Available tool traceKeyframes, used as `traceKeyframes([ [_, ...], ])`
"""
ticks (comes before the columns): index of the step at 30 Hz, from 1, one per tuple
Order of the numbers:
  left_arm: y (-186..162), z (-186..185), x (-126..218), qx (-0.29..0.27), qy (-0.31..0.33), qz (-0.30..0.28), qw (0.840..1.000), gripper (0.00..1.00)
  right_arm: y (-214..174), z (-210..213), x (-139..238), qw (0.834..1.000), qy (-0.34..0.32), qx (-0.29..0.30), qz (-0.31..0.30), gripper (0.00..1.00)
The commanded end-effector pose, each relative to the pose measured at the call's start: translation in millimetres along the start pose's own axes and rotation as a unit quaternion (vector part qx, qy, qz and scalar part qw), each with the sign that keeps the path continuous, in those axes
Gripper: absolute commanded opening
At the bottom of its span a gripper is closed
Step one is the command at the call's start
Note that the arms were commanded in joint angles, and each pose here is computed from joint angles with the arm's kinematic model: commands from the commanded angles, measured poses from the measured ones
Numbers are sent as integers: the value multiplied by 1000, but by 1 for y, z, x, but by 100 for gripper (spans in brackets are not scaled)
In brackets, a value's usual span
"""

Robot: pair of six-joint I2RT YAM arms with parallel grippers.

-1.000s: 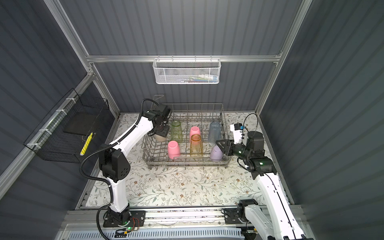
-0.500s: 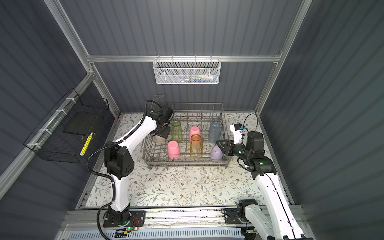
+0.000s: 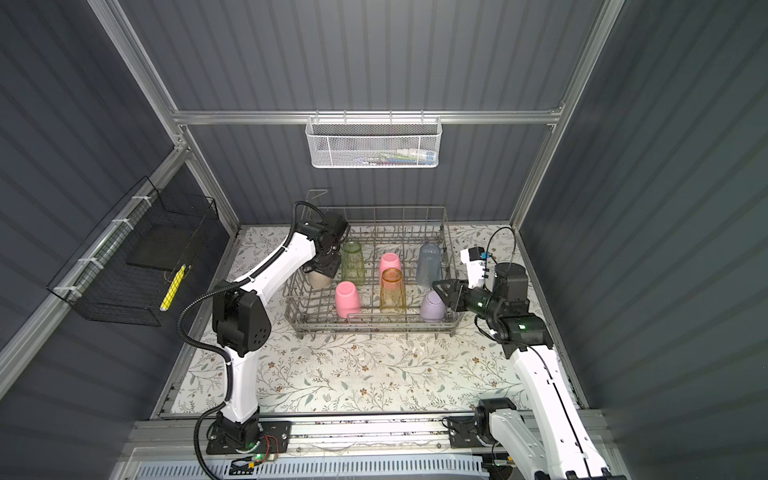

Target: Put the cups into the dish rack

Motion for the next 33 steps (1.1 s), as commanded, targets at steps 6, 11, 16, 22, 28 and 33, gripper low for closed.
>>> traceKeyframes([
  [6,-4,-4,-7,-3,9,14,1000,61,-5,-2,-3,1000,7,-4,8,38],
  [11,-3,-3,-4,1,8,9,1000,69,-6,-2,-3,1000,8,-5,9,38],
  [16,0,-3,-1,2,4,3,1000,73,-6,-2,-4,1000,10,-6,10,38],
  [22,0,-3,0,1,4,3,1000,76,-7,-2,-5,1000,12,-9,11,38],
  [28,0,-2,0,0,9,2,1000,79,-7,-2,-6,1000,17,-10,11,39],
  [33,1,1,0,2,16,-4,1000,79,-7,-2,-6,1000,19,-12,12,39],
])
Point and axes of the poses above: each gripper's point midway between its finger pads, its own x axis back along the fingers, its own z axis along the line the jaws close on, y = z × x, the point moved 4 cm from there along x, back along the fingers, and after that the axes turned 12 degrees about x, right-handed, at the moved point
